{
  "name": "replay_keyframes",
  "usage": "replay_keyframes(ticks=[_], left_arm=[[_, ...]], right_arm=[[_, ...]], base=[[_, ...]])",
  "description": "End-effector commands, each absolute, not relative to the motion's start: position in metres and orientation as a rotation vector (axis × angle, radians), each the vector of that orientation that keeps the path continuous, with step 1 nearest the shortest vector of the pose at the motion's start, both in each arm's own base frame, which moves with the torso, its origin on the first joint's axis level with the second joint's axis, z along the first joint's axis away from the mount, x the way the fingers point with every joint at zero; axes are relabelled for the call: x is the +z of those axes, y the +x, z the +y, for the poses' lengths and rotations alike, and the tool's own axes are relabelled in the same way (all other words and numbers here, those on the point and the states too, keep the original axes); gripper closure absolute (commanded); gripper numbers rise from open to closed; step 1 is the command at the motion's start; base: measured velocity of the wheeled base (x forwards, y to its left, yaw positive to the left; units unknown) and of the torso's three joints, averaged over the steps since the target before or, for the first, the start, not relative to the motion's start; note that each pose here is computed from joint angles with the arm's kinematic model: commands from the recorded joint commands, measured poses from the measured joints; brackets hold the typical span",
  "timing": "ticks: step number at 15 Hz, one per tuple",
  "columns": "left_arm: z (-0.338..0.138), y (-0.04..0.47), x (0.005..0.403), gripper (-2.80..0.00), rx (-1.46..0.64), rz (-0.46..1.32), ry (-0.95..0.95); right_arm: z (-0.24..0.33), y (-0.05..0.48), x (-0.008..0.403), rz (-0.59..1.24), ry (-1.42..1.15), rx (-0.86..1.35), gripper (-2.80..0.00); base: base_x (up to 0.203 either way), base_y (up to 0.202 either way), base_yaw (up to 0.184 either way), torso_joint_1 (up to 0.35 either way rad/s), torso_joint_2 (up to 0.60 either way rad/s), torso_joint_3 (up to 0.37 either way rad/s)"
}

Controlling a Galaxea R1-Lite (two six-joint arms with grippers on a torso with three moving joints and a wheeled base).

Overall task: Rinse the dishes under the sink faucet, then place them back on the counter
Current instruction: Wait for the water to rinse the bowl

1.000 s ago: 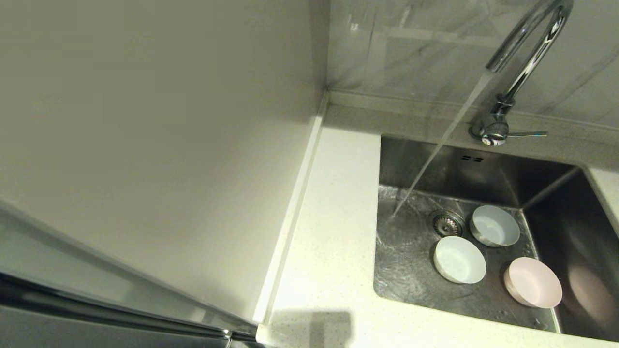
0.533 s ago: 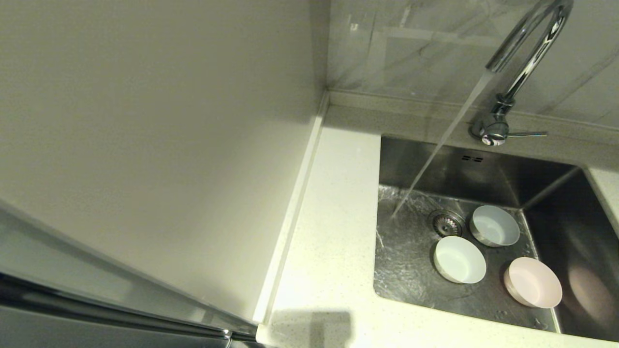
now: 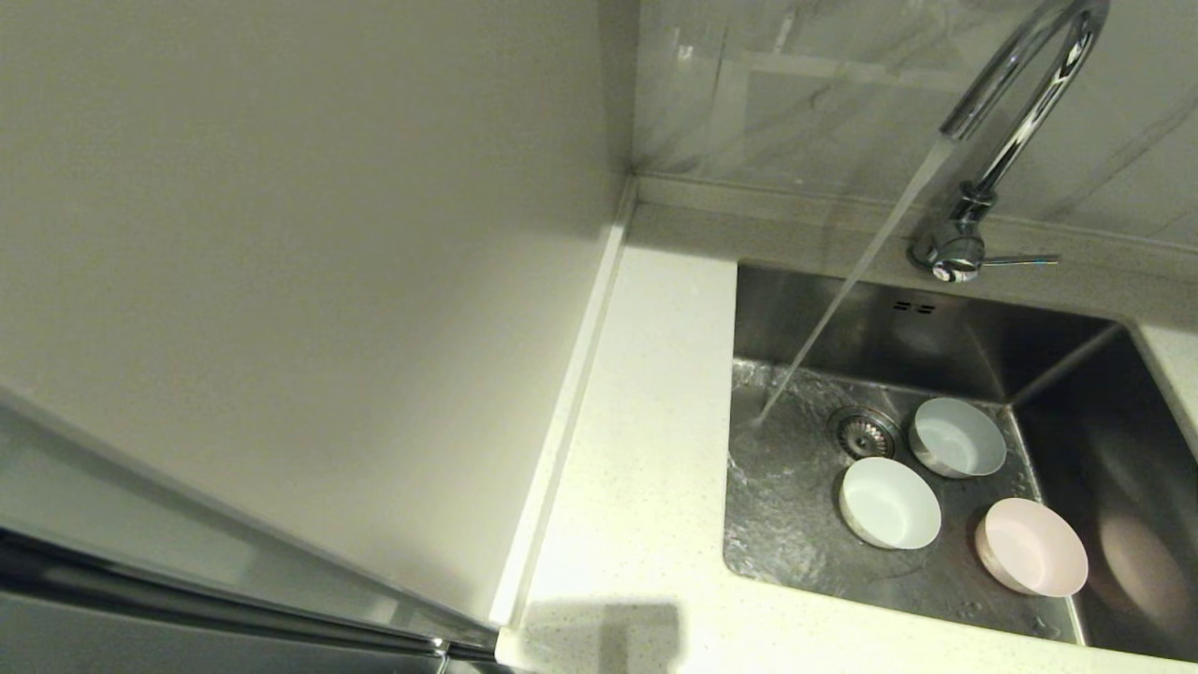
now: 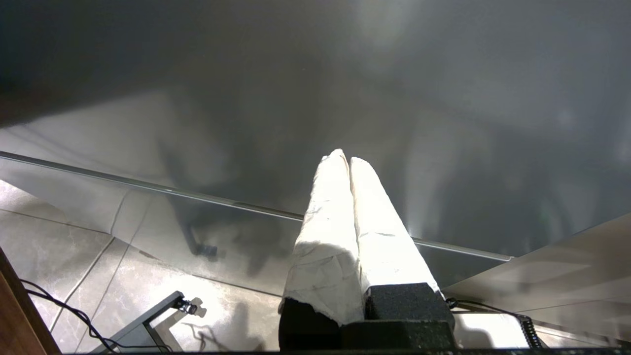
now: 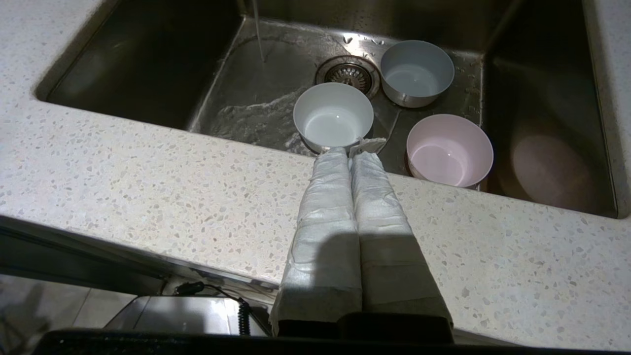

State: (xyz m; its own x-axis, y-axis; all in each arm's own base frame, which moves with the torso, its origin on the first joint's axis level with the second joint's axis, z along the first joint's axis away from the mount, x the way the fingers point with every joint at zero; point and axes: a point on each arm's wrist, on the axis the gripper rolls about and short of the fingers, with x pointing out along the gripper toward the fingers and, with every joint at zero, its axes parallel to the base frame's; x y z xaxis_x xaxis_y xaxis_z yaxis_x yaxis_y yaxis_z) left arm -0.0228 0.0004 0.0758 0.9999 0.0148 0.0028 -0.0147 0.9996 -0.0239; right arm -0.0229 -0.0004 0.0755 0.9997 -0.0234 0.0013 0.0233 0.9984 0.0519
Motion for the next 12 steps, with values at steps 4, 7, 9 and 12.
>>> replay_keyframes(ticks=[4, 7, 9, 12], left_arm=[[0.0003, -0.0232, 0.0757, 0.0, 0.015, -0.008, -0.025], [0.0004, -0.023, 0.0757, 0.0, 0.014, -0.006, -0.025], [0.0003, -0.023, 0.0757, 0.0, 0.015, -0.006, -0.023], [0.0003, -0.023, 0.0757, 0.0, 0.015, -0.006, -0.025]], right_arm=[[-0.0005, -0.0228, 0.0756, -0.001, 0.052, -0.024, 0.0], [-0.0005, -0.0229, 0.0758, -0.001, 0.052, -0.023, 0.0], [-0.0005, -0.0229, 0.0759, -0.002, 0.052, -0.024, 0.0], [-0.0005, -0.0229, 0.0759, -0.002, 0.052, -0.024, 0.0]], base=[[0.0, 0.0, 0.0, 0.0, 0.0, 0.0], [0.0, 0.0, 0.0, 0.0, 0.0, 0.0], [0.0, 0.0, 0.0, 0.0, 0.0, 0.0], [0.0, 0.0, 0.0, 0.0, 0.0, 0.0]])
